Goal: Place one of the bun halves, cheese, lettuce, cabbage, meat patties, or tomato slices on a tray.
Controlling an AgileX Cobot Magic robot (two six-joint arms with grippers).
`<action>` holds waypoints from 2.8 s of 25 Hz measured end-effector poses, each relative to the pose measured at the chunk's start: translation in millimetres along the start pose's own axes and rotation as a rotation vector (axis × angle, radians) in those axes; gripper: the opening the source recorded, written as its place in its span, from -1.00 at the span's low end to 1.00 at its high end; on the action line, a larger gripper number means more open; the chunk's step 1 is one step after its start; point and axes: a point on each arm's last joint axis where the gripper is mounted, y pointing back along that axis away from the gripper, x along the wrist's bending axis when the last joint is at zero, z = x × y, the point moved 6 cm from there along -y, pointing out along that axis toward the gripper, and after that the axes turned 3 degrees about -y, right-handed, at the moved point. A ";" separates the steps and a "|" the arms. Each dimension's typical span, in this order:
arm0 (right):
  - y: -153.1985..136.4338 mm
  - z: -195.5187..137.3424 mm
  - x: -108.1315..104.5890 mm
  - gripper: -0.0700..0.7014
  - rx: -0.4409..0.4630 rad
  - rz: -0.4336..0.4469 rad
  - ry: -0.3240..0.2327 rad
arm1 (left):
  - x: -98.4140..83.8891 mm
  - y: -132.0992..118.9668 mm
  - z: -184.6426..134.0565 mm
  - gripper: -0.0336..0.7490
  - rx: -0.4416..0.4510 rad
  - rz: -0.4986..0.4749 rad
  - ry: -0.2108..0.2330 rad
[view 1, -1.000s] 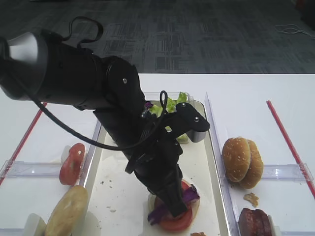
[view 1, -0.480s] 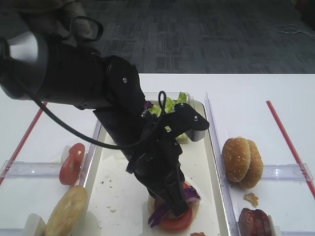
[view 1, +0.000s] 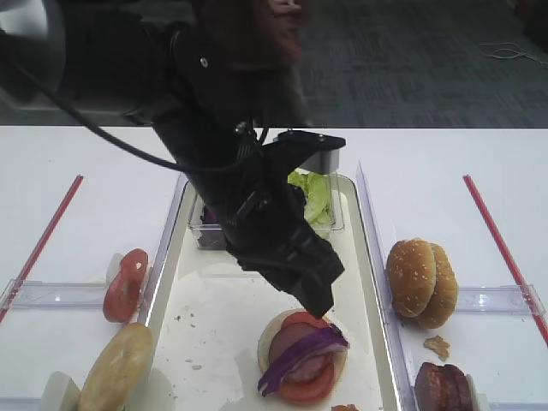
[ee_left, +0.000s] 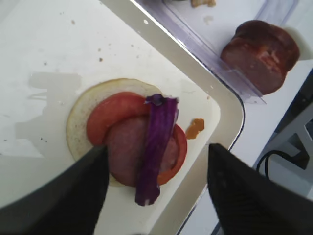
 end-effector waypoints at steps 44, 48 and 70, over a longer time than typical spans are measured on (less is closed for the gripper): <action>0.0 0.0 0.0 0.33 0.000 0.000 0.000 | 173.1 119.0 -63.9 0.52 0.069 0.409 0.565; 0.0 0.0 0.0 0.33 0.000 0.000 0.000 | 192.9 132.0 -80.9 0.52 0.058 0.434 0.632; 0.0 0.0 1.0 0.34 0.000 0.007 0.014 | 225.5 159.1 -134.3 0.52 0.041 0.463 0.813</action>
